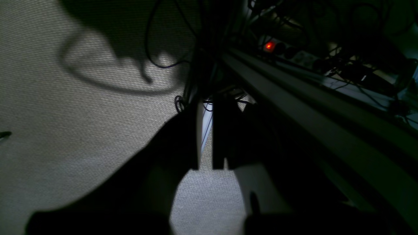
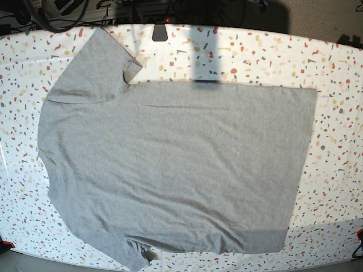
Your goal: Fold the T-shirt properly
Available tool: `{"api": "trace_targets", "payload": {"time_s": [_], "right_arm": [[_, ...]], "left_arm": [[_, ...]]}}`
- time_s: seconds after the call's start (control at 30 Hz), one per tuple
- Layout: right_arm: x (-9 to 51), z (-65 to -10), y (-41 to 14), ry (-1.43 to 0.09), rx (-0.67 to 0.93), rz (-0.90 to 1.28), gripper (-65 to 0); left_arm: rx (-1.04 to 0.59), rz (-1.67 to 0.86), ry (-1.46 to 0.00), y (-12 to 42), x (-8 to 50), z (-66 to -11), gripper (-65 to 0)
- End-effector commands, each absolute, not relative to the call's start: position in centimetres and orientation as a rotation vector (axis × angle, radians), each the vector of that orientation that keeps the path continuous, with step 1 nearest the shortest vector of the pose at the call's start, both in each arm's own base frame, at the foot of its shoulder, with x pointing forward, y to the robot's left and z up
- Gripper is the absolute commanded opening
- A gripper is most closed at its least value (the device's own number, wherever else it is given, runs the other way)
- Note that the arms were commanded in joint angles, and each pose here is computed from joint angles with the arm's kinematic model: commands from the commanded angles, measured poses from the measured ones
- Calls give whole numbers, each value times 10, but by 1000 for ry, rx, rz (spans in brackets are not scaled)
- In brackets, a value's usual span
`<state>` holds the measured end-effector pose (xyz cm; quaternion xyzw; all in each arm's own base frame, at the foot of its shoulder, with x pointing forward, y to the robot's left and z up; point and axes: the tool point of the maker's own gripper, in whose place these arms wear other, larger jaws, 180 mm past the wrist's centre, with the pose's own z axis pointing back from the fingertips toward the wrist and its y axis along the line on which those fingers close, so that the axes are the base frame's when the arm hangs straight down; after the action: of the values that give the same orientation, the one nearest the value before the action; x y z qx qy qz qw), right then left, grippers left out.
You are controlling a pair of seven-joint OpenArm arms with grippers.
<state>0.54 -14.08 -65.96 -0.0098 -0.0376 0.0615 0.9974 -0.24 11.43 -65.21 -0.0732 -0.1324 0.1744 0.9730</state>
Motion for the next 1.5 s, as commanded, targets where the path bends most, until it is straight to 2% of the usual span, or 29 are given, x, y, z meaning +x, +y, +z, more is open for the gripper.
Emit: {"api": "trace_targets", "payload": {"time_s": [0.0,1.17,1.47], "right_arm": [[6,-659,-144,-82,-28,119,-543],[6,-659,-144,-81,-28,120,-543],[2,-659,-161,-63,-50,125,-543]], "left_arm": [[-155,350,-274,114,-3,-651,-589],[-151,347,-289,116,2,-651,-589],[-151,347,-288,116,2,-651,-589]]}}
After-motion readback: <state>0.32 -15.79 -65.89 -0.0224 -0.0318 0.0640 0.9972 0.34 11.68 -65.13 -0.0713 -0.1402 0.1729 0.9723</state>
